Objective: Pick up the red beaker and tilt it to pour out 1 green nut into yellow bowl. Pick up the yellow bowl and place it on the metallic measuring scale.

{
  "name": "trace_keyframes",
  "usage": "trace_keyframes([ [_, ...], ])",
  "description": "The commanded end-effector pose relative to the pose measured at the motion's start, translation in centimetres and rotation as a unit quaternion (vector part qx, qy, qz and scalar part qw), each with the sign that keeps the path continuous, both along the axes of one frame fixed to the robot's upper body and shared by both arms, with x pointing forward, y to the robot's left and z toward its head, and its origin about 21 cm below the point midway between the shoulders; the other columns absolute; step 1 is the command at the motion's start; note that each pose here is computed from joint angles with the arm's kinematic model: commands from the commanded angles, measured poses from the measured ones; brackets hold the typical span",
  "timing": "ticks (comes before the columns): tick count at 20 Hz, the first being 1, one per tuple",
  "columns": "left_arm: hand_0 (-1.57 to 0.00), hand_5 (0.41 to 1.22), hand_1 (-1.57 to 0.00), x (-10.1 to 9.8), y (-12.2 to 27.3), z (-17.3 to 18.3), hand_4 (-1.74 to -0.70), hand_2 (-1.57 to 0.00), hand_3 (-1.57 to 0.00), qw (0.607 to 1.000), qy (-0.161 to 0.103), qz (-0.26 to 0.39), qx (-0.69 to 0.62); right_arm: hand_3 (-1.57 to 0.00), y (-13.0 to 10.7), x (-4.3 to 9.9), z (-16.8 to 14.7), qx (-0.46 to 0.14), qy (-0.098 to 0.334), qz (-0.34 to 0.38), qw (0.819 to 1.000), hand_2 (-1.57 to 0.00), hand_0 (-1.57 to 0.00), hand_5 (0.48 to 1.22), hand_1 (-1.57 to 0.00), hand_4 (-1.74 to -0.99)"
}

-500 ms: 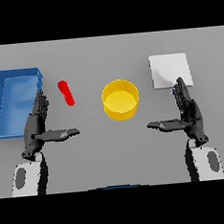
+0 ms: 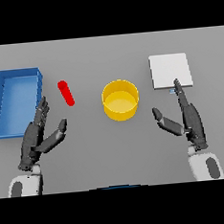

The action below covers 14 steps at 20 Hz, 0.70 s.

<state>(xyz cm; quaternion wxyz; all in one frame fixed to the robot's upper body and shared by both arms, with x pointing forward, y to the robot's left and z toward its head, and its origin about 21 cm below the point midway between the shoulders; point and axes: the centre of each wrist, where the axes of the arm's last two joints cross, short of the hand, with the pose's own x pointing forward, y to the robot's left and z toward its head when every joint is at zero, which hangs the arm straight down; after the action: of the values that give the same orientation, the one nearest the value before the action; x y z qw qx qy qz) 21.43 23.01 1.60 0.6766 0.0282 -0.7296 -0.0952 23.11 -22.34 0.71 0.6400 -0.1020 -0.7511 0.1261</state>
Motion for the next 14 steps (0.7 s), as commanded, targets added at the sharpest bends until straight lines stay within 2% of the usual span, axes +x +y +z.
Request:
trace_keyframes([
  [1, 0.00, 0.660, 0.00, -0.2, -0.1, 0.4, -1.14, 0.00, 0.00, 1.000, 0.005, 0.000, 0.008, 0.00, 0.1, 0.0, 0.3, -0.006, 0.001, 0.000, 1.000, 0.00, 0.00, 0.581, 0.00, -1.071],
  [3, 0.00, 0.655, 0.00, -0.1, 0.3, 0.8, -1.14, 0.00, 0.00, 1.000, 0.020, 0.000, 0.009, 0.00, 0.2, -0.7, 0.1, 0.003, 0.001, 0.011, 1.000, 0.00, 0.00, 0.592, 0.00, -1.103],
  [5, 0.00, 0.650, 0.00, 0.3, 0.0, 0.6, -1.14, 0.00, 0.00, 0.999, 0.037, -0.002, 0.020, 0.00, 0.3, -0.2, 0.5, 0.004, 0.006, 0.013, 1.000, 0.00, 0.00, 0.607, 0.00, -1.131],
  [7, 0.00, 0.648, 0.00, 1.2, 0.0, 0.4, -1.14, 0.00, 0.00, 0.999, 0.043, -0.002, 0.016, 0.00, 0.4, -0.3, 0.6, 0.011, -0.006, 0.024, 1.000, 0.00, 0.00, 0.624, 0.00, -1.163],
  [8, 0.00, 0.647, 0.00, 2.0, -0.3, -0.2, -1.14, 0.00, 0.00, 0.998, 0.060, -0.003, 0.020, 0.00, 0.3, -0.2, 0.6, 0.021, 0.006, 0.027, 0.999, 0.00, 0.00, 0.627, 0.00, -1.180],
  [9, 0.00, 0.643, 0.00, 2.7, -0.4, -0.4, -1.14, 0.00, 0.00, 0.998, 0.065, -0.002, 0.017, 0.00, 0.2, 0.0, 0.7, 0.028, 0.008, 0.029, 0.999, 0.00, 0.00, 0.626, 0.00, -1.189],
  [10, 0.00, 0.645, 0.00, 3.5, -0.2, -0.5, -1.16, 0.00, 0.00, 0.997, 0.068, -0.001, 0.019, 0.00, -0.1, 0.4, 0.8, 0.029, 0.012, 0.025, 0.999, 0.00, 0.00, 0.627, 0.00, -1.197],
  [14, 0.00, 0.644, 0.00, 6.4, 0.1, -1.9, -1.18, 0.00, 0.00, 0.997, 0.072, -0.008, 0.029, 0.00, -0.4, -0.2, 0.4, 0.036, 0.006, 0.028, 0.999, 0.00, 0.00, 0.626, 0.00, -1.220],
])
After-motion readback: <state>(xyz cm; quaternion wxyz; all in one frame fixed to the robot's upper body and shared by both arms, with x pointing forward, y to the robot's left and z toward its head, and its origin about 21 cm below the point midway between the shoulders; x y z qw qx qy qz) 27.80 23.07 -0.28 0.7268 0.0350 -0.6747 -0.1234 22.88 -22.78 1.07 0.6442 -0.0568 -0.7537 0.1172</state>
